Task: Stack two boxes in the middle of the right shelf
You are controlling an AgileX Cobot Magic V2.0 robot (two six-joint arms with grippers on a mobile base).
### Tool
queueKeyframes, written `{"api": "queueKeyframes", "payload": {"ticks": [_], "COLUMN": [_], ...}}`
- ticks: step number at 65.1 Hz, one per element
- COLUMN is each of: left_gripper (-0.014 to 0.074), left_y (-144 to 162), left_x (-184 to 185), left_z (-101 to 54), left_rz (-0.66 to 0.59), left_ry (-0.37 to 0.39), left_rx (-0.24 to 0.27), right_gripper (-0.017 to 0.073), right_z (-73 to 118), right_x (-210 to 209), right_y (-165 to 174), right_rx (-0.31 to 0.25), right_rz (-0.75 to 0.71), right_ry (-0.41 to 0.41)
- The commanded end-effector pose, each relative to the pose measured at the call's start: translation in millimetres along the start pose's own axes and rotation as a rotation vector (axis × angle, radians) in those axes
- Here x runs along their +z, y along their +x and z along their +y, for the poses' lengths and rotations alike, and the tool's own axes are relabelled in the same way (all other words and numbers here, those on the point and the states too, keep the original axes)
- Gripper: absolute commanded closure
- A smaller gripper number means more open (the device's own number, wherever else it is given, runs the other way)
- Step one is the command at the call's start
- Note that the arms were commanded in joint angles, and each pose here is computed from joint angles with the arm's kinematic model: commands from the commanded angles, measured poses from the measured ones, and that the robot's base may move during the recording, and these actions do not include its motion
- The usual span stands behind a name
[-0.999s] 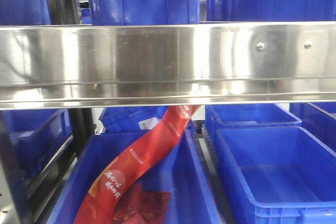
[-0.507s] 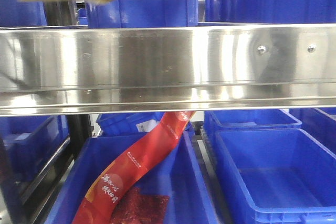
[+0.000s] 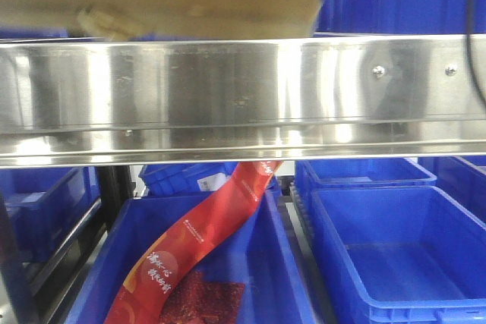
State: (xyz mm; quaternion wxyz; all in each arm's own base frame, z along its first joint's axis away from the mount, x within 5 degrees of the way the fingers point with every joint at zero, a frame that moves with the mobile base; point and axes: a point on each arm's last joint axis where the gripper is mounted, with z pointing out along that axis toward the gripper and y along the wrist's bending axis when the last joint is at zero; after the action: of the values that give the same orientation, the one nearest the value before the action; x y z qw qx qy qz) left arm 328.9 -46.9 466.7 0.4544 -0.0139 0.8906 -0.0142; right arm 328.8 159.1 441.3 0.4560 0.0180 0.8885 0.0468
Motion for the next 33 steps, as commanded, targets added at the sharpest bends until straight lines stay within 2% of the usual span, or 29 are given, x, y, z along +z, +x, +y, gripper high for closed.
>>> {"api": "queueKeyframes", "payload": {"ticks": [1,6,13,16,22,26,33], "left_gripper": [0.0704,0.0704,0.0668,0.0593,0.0425,0.0316,0.0193], "left_y": [-3.3,-1.1,0.0,0.2,0.0,-0.6,-1.2], "left_x": [0.0,6.0,11.3,12.3,12.3,12.3,12.3], "left_z": [-5.9,-6.3,-6.9,-7.0,-6.9,-7.0,-6.9], "left_rz": [-0.019,0.007,0.020,0.022,0.020,0.014,0.007], "left_ry": [0.068,0.064,0.062,0.062,0.061,0.062,0.061], "left_rx": [-0.010,-0.008,-0.007,-0.007,-0.006,-0.006,-0.005], "right_gripper": [0.0666,0.0566,0.0363,0.0270,0.0153,0.0106,0.0077], "right_z": [1.7,0.7,0.0,-1.9,-1.7,-1.6,-2.5], "right_x": [-1.4,-0.9,2.7,4.3,4.3,4.2,3.7], "right_y": [-4.4,-5.7,-8.2,-9.1,-9.4,-10.4,-12.0], "right_rx": [-0.002,0.000,0.003,0.006,0.005,0.001,-0.009], "right_rz": [-0.035,-0.045,-0.065,-0.068,-0.072,-0.083,-0.097], "right_ry": [-0.019,-0.021,-0.030,-0.026,-0.028,-0.028,-0.019]}}
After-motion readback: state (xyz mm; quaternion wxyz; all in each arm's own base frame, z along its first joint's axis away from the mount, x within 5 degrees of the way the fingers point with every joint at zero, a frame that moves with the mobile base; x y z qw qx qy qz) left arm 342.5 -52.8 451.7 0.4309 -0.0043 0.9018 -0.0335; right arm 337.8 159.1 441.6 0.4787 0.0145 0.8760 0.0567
